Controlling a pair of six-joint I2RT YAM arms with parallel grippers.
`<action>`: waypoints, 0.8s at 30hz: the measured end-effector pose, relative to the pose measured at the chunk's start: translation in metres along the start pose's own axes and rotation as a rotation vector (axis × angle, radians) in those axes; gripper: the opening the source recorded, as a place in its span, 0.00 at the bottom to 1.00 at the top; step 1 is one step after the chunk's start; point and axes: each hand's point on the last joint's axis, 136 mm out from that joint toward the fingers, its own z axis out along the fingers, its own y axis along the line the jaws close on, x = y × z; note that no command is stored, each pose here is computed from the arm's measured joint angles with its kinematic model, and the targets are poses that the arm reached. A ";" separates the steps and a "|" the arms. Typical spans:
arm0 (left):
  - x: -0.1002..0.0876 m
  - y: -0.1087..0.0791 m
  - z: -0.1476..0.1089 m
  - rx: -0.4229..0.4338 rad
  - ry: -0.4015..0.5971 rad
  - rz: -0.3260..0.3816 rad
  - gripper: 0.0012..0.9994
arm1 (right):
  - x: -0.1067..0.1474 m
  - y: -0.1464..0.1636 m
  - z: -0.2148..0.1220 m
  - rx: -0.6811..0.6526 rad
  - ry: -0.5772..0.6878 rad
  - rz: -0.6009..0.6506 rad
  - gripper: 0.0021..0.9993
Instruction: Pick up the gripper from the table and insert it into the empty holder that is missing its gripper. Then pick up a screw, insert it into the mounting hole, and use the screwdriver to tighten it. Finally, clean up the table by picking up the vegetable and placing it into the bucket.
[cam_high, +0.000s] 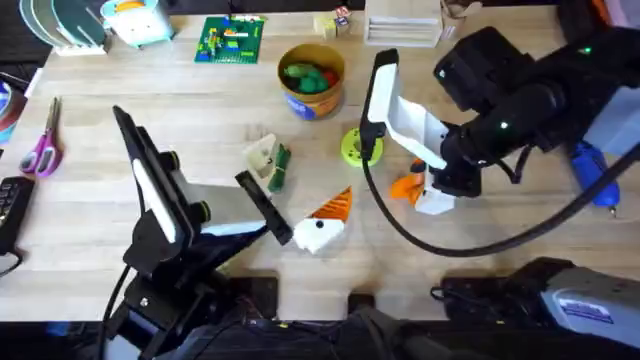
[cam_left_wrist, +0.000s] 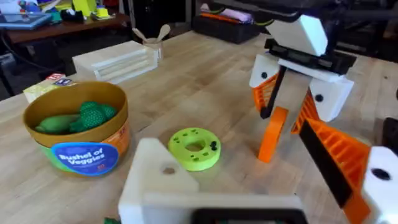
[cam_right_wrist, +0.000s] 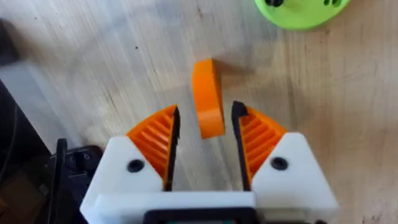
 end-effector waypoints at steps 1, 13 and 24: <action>0.000 0.000 0.000 0.000 0.000 0.000 0.99 | 0.000 0.000 0.000 0.000 -0.001 -0.001 0.52; 0.000 0.000 0.000 0.000 0.000 0.000 0.99 | -0.002 -0.001 0.000 0.003 -0.010 -0.008 0.01; 0.000 0.000 0.000 0.000 0.000 0.000 0.99 | -0.019 -0.010 -0.042 0.121 -0.150 0.137 0.01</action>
